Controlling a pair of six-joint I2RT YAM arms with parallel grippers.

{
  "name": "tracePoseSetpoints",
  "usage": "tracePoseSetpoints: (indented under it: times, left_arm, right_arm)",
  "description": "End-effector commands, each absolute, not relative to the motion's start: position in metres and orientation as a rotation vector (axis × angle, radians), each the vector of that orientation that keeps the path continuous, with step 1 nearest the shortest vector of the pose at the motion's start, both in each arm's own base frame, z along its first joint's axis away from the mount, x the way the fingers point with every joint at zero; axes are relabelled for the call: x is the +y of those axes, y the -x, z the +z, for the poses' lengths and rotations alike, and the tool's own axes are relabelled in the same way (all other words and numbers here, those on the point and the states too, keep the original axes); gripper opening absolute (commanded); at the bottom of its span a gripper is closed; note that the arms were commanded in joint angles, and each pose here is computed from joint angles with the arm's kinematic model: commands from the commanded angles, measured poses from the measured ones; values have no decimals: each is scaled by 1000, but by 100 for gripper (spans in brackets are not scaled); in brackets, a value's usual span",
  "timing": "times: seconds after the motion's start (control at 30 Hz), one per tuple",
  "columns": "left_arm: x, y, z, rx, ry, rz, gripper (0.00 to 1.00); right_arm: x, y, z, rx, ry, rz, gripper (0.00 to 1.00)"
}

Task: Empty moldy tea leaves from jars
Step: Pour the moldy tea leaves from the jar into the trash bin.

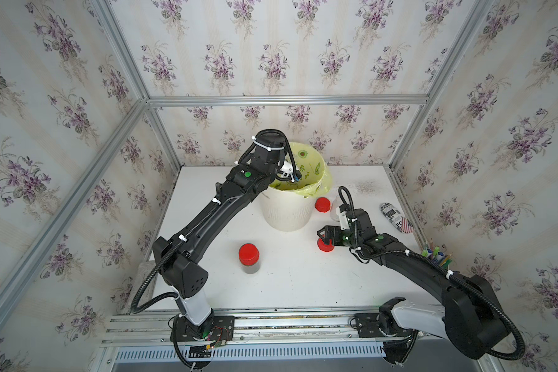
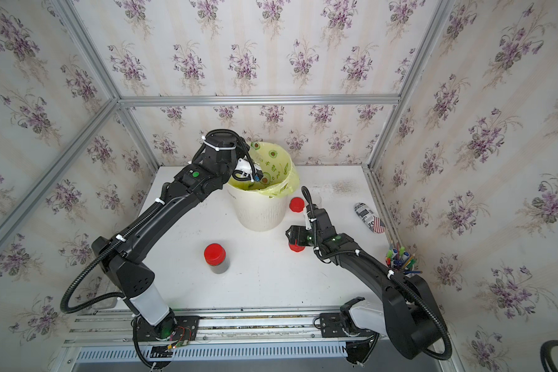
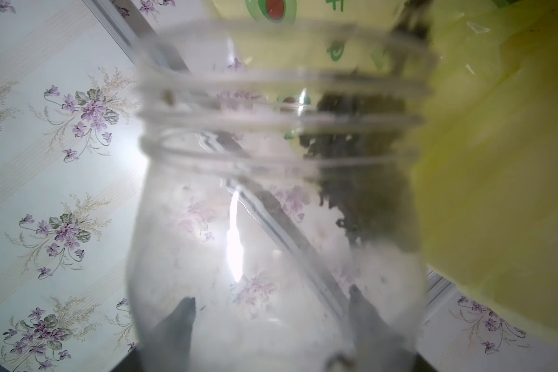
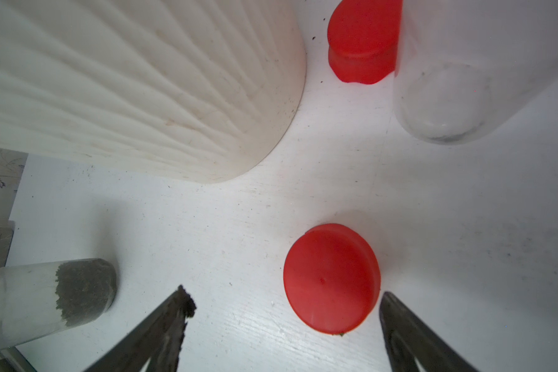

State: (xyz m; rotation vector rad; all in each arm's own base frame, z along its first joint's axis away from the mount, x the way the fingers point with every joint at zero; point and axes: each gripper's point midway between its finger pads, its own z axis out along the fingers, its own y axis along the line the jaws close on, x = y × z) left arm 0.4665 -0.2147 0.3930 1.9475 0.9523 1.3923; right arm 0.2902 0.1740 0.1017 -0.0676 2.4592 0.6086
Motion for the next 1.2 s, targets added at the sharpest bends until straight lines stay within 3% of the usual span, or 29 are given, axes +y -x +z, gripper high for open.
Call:
tracePoseSetpoints:
  times: [0.0,0.2,0.77,0.93,1.17]
  left_arm:
    - [-215,-469,417,868,-1937,1484,74]
    - [-213,-468,396,871,-1995,1475,74]
    - [-214,-464,416,821,-1982,1518,74]
    - [-204,-460,390,877,-2055,1531,74]
    - [-206,-455,407,882,-2029,1543,74]
  right_arm:
    - [176,-290,105,2453,53,636,91]
    - [174,-290,106,2445,45,637,91]
    - [173,-291,113,2430,52,659,91]
    - [173,-292,116,2423,51,669,91]
    - [175,-294,119,2419,54,677,91]
